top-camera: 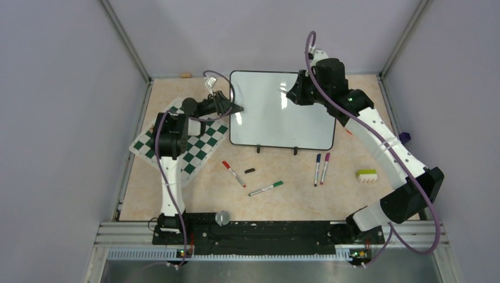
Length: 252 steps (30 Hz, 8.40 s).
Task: Write a sentence on the whiteboard
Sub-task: Adjust the whiteboard at the center of the board, then write a sentence on the whiteboard.
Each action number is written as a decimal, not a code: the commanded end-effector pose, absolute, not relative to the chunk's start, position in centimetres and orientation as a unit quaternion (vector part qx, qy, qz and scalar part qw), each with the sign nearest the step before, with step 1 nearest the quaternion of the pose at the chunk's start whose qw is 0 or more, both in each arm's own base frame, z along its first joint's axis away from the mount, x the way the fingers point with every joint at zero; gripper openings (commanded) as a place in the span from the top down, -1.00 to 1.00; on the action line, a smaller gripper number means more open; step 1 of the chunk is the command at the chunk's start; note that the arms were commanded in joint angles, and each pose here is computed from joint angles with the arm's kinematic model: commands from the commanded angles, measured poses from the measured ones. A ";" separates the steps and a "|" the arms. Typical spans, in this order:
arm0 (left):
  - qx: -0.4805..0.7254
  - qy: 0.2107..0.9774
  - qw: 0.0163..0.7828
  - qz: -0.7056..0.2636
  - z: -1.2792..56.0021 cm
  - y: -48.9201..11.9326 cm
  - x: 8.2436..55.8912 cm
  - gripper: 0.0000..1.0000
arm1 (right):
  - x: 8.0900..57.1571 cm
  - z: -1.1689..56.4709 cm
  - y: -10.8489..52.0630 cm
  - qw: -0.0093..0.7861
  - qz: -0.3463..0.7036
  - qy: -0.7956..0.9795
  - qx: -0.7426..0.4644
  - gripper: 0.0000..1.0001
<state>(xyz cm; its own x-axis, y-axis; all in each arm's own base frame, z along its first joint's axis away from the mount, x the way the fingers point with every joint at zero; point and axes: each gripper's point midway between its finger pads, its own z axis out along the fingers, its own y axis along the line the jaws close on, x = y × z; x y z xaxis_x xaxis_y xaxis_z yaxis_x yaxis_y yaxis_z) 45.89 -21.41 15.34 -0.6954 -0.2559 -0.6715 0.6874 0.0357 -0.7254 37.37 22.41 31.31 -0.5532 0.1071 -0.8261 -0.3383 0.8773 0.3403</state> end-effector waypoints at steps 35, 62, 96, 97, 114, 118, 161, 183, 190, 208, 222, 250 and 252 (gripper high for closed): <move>0.257 0.607 0.357 -0.662 12.4 -26.3 39.5 1.00 | 37.9 32.1 21.9 0.491 0.229 0.838 -0.072 1.00; 0.274 0.609 0.335 -0.665 11.5 -27.2 36.4 -0.09 | 36.4 32.5 20.4 0.504 0.216 0.834 -0.069 1.00; 0.248 0.604 0.398 -0.644 13.7 -23.4 42.0 0.43 | 37.0 33.5 20.3 0.517 0.212 0.826 -0.063 1.00; 0.244 0.605 0.400 -0.644 13.7 -23.4 42.1 0.63 | 36.9 33.6 20.3 0.517 0.213 0.826 -0.063 1.00; 0.313 0.602 0.363 -0.639 12.0 -23.3 39.1 1.00 | 37.1 33.3 20.3 0.515 0.212 0.829 -0.058 1.00; 0.336 0.600 0.342 -0.641 11.7 -23.1 37.9 1.00 | 37.2 33.3 20.3 0.516 0.211 0.828 -0.060 1.00; 0.277 0.607 0.348 -0.658 13.7 -24.7 38.2 1.00 | 37.6 34.9 23.8 0.530 0.195 0.816 -0.121 1.00; 0.234 0.614 0.386 -0.648 13.5 -24.6 38.3 1.00 | 39.0 35.4 25.7 0.533 0.181 0.819 -0.109 1.00; 0.243 0.610 0.373 -0.656 13.9 -25.0 38.2 1.00 | 39.1 35.6 25.7 0.534 0.181 0.819 -0.106 1.00; 0.242 0.612 0.359 -0.662 13.7 -25.5 37.9 1.00 | 39.9 35.6 27.4 0.521 0.188 0.824 -0.113 1.00; 0.258 0.609 0.349 -0.664 13.8 -25.6 37.7 1.00 | 40.7 34.2 32.5 0.503 0.197 0.824 -0.170 1.00; 0.268 0.612 0.328 -0.668 13.1 -25.6 37.5 1.00 | 43.1 31.5 35.1 0.495 0.171 0.834 -0.172 1.00; 0.268 0.612 0.328 -0.668 13.1 -25.6 37.6 1.00 | 43.3 31.2 35.0 0.494 0.166 0.836 -0.170 1.00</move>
<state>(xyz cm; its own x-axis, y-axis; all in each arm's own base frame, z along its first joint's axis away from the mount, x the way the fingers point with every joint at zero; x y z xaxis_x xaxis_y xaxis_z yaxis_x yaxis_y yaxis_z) 39.20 -24.86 13.19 -0.6653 -0.1860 -0.7231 0.7319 0.0284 -0.6808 42.76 34.62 28.95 -0.5062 -0.1395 -0.8511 -0.4530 0.8827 0.1248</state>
